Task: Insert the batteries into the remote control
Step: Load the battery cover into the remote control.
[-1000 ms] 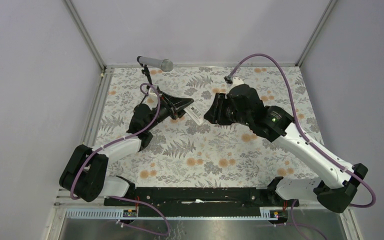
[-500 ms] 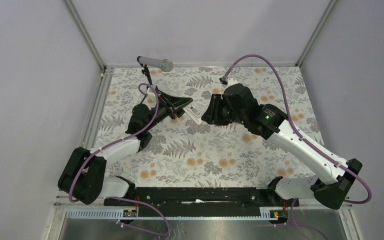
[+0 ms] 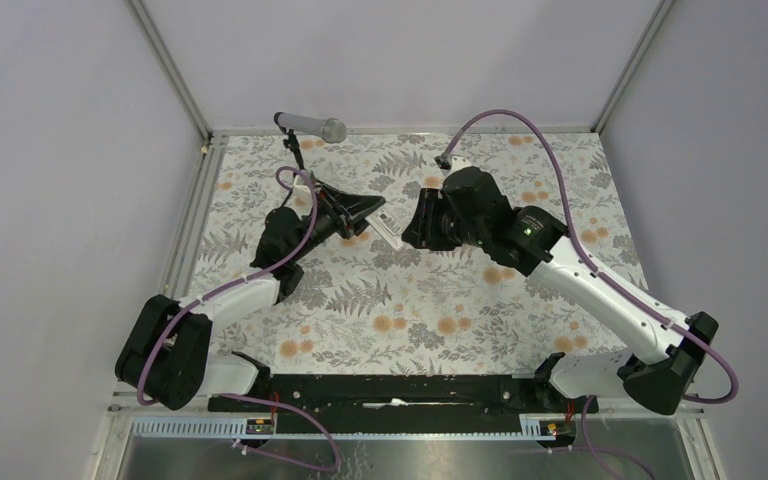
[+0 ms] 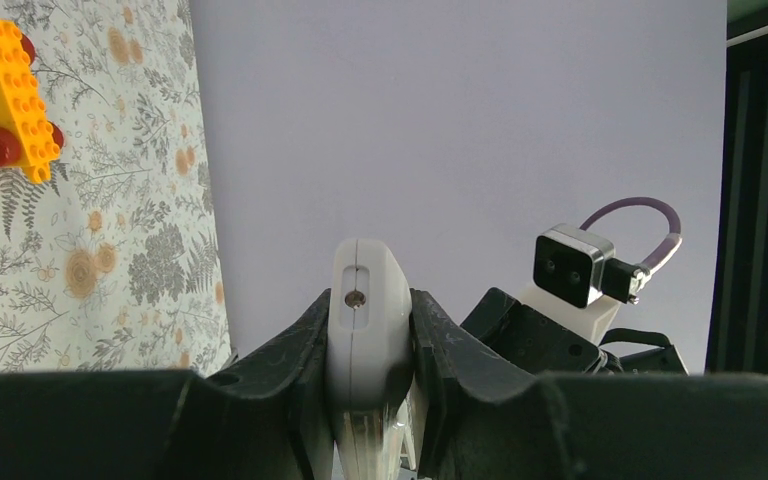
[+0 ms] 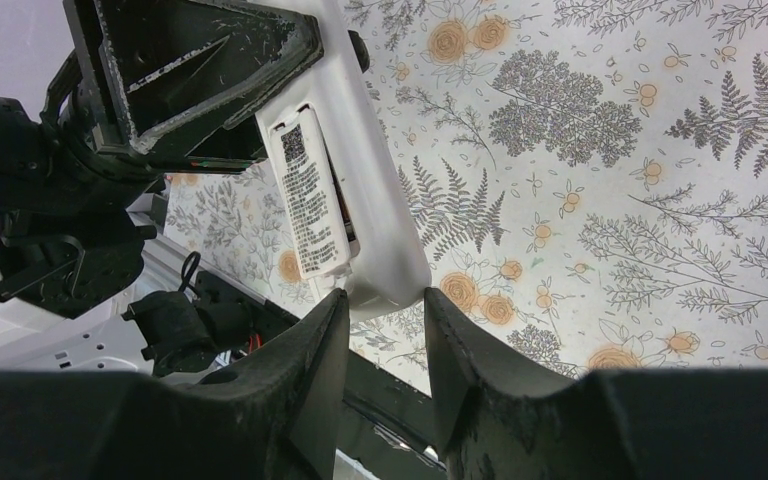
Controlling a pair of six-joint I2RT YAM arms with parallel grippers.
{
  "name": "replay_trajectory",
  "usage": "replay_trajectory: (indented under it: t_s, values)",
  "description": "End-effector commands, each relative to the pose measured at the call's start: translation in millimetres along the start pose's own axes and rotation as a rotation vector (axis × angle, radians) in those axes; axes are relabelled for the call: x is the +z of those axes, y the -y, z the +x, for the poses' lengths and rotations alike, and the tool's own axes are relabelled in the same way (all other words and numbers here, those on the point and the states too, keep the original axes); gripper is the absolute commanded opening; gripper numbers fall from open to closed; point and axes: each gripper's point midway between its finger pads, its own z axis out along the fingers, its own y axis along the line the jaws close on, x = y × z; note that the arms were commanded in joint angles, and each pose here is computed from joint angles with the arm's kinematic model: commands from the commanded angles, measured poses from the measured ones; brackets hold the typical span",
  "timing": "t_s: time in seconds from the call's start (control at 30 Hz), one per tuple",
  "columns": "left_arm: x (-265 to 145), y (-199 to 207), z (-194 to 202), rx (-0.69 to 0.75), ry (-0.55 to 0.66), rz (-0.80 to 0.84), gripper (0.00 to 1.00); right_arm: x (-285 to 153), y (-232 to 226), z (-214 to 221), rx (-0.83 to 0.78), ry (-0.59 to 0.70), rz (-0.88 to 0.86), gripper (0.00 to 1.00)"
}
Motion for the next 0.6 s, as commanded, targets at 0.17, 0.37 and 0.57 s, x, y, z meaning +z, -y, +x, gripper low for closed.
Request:
replay_trajectory:
  t_s: [0.17,0.37,0.57]
  values:
    - [-0.7,38.6,20.8,0.077,-0.068,0.103,0.0,0.4,-18.9,-15.4,0.001,0.031,-0.063,0.4]
    - [0.4,46.1,10.7,0.082,-0.041,0.124,0.0,-7.7,-17.6,-15.2,-0.011,0.039,-0.068,0.47]
    - [-0.7,51.4,-5.5,0.092,-0.003,0.132,0.0,-31.6,-22.8,-18.5,-0.016,0.103,-0.145,0.6]
